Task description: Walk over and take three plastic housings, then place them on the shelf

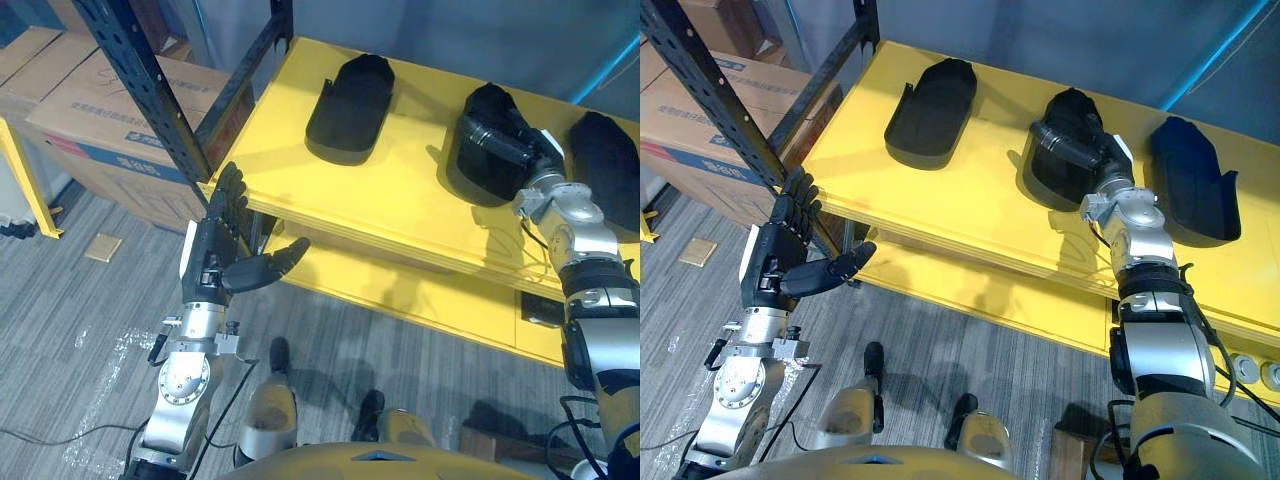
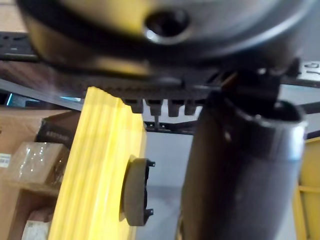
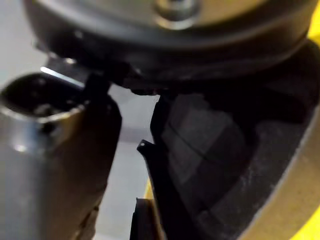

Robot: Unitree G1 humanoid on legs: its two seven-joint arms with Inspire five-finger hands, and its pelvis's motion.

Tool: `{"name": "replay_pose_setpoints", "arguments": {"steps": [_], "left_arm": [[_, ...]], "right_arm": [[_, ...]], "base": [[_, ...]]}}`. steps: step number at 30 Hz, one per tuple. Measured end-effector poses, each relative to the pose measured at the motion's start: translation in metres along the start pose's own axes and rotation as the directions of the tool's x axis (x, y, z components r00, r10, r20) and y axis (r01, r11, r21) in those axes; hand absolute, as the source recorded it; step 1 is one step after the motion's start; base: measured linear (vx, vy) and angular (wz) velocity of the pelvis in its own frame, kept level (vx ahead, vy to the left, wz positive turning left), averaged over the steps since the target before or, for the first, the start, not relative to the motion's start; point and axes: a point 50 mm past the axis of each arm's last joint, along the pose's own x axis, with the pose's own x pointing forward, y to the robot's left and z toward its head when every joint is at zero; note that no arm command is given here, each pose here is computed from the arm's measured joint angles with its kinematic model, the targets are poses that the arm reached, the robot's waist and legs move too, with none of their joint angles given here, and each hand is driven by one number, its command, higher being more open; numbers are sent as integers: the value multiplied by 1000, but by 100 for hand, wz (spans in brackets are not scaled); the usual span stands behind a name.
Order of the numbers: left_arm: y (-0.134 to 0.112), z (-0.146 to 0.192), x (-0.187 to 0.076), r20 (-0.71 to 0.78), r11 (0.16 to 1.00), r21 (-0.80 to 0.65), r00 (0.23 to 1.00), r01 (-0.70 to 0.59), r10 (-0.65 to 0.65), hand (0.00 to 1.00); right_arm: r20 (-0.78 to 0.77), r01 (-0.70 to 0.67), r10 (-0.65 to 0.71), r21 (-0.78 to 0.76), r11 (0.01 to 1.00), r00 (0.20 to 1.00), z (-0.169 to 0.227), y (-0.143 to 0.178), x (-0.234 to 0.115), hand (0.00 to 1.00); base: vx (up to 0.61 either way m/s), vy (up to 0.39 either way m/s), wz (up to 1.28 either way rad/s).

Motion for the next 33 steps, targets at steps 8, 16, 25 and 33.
{"name": "replay_pose_setpoints", "arguments": {"steps": [8,16,25,33], "left_arm": [[-3,-1,-1,-5,1000,-9,1000,12,-12,100],[-12,-4,-5,-24,998,-34,998,53,-54,100],[-20,-10,-10,-49,995,-60,995,83,-86,100],[-17,-9,-7,-35,999,-48,999,-15,14,100]], "right_arm": [[19,0,0,-32,1000,1000,3,0,0,100],[52,-17,22,-86,996,998,20,-6,1,100],[187,-128,160,-173,977,969,63,10,-3,100],[404,-74,171,-245,967,899,105,14,-33,100]], "base": [[0,0,0],[16,-14,-4],[28,-11,-6],[-7,0,-10]]}}
